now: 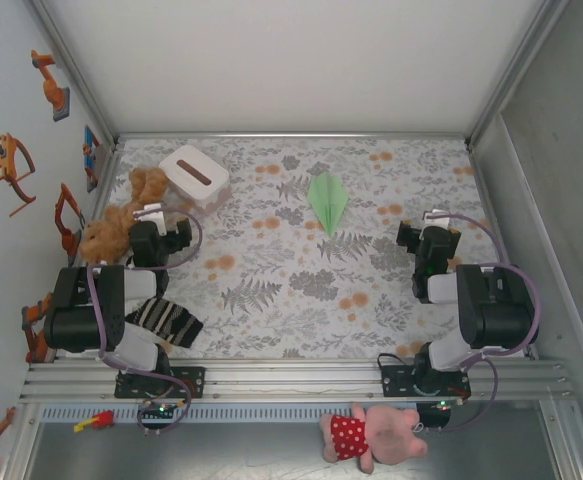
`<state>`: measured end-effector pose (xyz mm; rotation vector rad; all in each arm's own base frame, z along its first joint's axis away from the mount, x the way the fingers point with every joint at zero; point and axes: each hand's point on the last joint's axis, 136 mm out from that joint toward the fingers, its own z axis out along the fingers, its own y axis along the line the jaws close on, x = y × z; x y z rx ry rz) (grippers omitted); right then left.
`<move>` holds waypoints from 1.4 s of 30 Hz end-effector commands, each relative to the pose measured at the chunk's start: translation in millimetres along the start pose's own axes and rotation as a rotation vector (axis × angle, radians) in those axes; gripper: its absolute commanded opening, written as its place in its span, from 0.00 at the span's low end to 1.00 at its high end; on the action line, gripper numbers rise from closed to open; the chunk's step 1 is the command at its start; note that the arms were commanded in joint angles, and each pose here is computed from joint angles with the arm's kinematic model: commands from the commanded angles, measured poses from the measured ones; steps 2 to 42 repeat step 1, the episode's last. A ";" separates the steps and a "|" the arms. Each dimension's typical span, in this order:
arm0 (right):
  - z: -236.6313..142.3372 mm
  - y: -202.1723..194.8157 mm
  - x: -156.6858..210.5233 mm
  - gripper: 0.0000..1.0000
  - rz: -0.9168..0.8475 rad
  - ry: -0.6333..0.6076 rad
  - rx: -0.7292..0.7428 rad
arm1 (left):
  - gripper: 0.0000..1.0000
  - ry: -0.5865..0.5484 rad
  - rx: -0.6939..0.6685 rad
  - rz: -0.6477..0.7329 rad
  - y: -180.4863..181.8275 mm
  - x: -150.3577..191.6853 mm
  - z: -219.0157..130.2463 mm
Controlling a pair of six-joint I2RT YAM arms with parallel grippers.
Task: Fold a paper plane with a square sheet of paper (pick it up from the middle)
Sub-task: Reset both arms
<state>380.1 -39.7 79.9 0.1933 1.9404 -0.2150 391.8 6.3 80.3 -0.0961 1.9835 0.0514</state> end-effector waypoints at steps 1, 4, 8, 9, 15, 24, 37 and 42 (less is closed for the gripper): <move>3.3 -0.5 -13.7 0.99 0.028 -0.033 0.001 | 0.96 -0.005 0.011 0.014 -1.6 -4.3 2.5; 3.3 -0.5 -13.7 0.99 0.028 -0.033 0.001 | 0.96 -0.005 0.011 0.014 -1.6 -4.3 2.5; 3.3 -0.5 -13.7 0.99 0.028 -0.033 0.001 | 0.96 -0.005 0.011 0.014 -1.6 -4.3 2.5; 3.3 -0.5 -13.7 0.99 0.028 -0.033 0.001 | 0.96 -0.005 0.011 0.014 -1.6 -4.3 2.5; 3.3 -0.5 -13.7 0.99 0.028 -0.033 0.001 | 0.96 -0.005 0.011 0.014 -1.6 -4.3 2.5; 3.3 -0.5 -13.7 0.99 0.028 -0.033 0.001 | 0.96 -0.005 0.011 0.014 -1.6 -4.3 2.5; 3.3 -0.5 -13.7 0.99 0.028 -0.033 0.001 | 0.96 -0.005 0.011 0.014 -1.6 -4.3 2.5; 3.3 -0.5 -13.7 0.99 0.028 -0.033 0.001 | 0.96 -0.005 0.011 0.014 -1.6 -4.3 2.5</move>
